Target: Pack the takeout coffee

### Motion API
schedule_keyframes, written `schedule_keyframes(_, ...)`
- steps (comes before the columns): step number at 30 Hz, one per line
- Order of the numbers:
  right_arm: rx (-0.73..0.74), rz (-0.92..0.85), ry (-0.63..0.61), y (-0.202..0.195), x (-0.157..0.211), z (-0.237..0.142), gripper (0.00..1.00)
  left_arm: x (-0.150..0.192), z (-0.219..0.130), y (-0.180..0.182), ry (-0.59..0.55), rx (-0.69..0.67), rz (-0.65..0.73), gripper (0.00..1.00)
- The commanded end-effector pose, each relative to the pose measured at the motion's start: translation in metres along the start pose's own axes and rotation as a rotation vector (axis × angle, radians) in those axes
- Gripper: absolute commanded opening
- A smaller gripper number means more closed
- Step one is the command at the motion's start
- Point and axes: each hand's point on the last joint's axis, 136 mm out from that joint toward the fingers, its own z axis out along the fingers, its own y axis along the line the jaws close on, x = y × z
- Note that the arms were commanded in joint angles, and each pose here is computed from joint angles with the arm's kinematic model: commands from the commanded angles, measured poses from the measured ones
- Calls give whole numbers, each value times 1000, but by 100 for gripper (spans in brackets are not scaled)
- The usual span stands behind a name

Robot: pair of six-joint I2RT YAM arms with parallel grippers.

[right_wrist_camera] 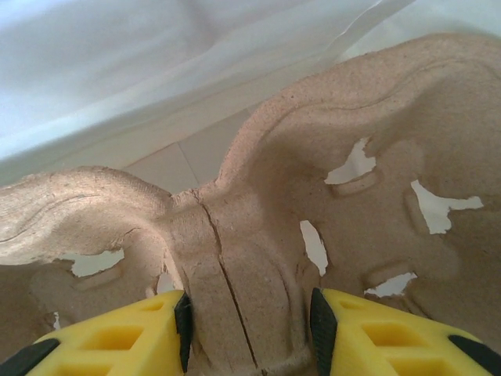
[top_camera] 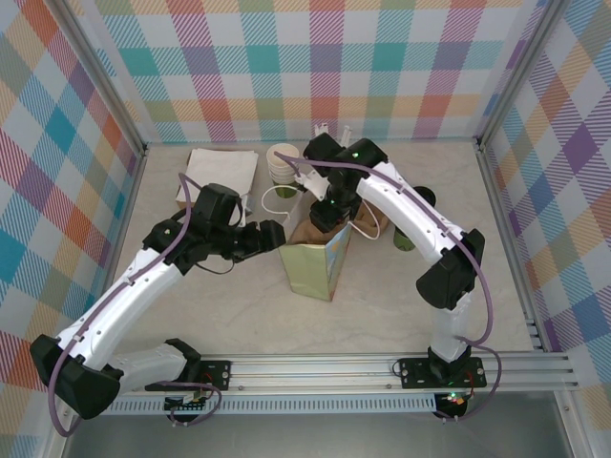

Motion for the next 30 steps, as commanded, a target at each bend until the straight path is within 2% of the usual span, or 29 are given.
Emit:
schedule_keyframes(1,28,-51,-12,0,-3,3,45,-8,-3,-1,-20,-18,-17,75)
schedule_keyframes(16,12,-154,-5,15,-10,22,46,-17,1,-6,-30,-17,-11,73)
schedule_keyframes(24,21,-192,-46,17,-14,5,45,-23,3,2,-50,-66,-20,71)
schedule_keyframes(30,-1,-208,-33,22,-10,9,45,-27,4,8,-68,-105,-28,70)
